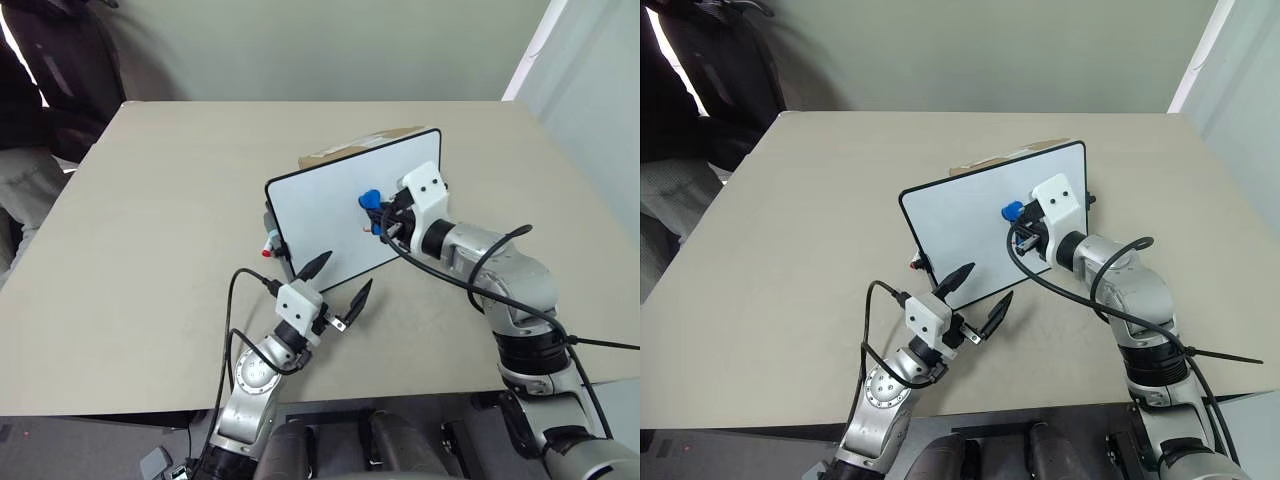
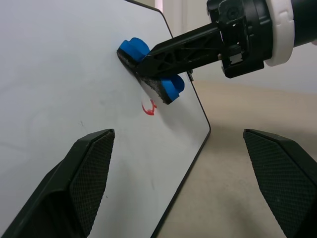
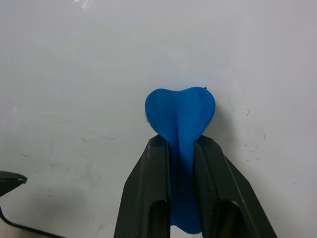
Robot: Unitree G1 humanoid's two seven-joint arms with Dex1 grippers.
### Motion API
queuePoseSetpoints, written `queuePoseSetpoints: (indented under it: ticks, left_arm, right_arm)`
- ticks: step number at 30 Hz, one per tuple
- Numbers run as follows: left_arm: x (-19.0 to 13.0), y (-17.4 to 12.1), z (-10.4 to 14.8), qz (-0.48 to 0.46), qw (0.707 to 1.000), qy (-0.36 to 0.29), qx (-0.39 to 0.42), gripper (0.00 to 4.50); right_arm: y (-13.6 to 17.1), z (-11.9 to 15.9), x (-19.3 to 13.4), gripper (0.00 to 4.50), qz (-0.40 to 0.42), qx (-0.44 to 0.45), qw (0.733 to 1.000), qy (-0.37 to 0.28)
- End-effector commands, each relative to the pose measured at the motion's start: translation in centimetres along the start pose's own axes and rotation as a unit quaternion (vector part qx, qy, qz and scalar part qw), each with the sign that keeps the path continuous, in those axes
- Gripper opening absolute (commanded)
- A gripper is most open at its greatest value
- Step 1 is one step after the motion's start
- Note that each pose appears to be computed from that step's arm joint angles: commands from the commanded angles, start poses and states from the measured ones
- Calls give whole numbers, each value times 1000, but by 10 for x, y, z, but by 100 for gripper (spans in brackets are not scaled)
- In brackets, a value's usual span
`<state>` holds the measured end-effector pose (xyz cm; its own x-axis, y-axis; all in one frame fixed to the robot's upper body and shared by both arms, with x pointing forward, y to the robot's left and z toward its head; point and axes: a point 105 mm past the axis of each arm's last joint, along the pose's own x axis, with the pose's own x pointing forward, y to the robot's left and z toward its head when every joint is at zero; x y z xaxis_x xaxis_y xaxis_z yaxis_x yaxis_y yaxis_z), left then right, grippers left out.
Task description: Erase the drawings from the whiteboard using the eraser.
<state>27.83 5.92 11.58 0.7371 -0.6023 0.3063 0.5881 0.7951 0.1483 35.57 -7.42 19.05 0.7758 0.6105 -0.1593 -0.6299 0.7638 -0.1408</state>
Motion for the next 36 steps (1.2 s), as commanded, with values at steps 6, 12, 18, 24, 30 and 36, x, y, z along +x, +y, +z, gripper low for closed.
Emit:
queuePoseSetpoints:
  ticks: [6,12,18,24,30,36]
  left_arm:
    - [0,2,12,4,1000,-21,9,450]
    - [2,1,12,-2,1000,-22,9,450]
    - [3,0,11,-5,1000,-20,9,450]
    - [2,1,11,-2,1000,-20,10,450]
    - [1,2,11,1,1000,-21,10,450]
    - [1,3,12,1,1000,-21,12,450]
  right_arm:
    - [-4,-54,0,48,-12,19,996,85]
    - [-1,-53,3,48,-9,16,996,84]
    - [7,-14,5,48,7,-5,1000,27]
    - [11,4,6,48,13,-18,1000,5]
    - [11,-3,7,48,12,-15,1000,16]
    - [6,-42,7,48,-2,-10,995,96]
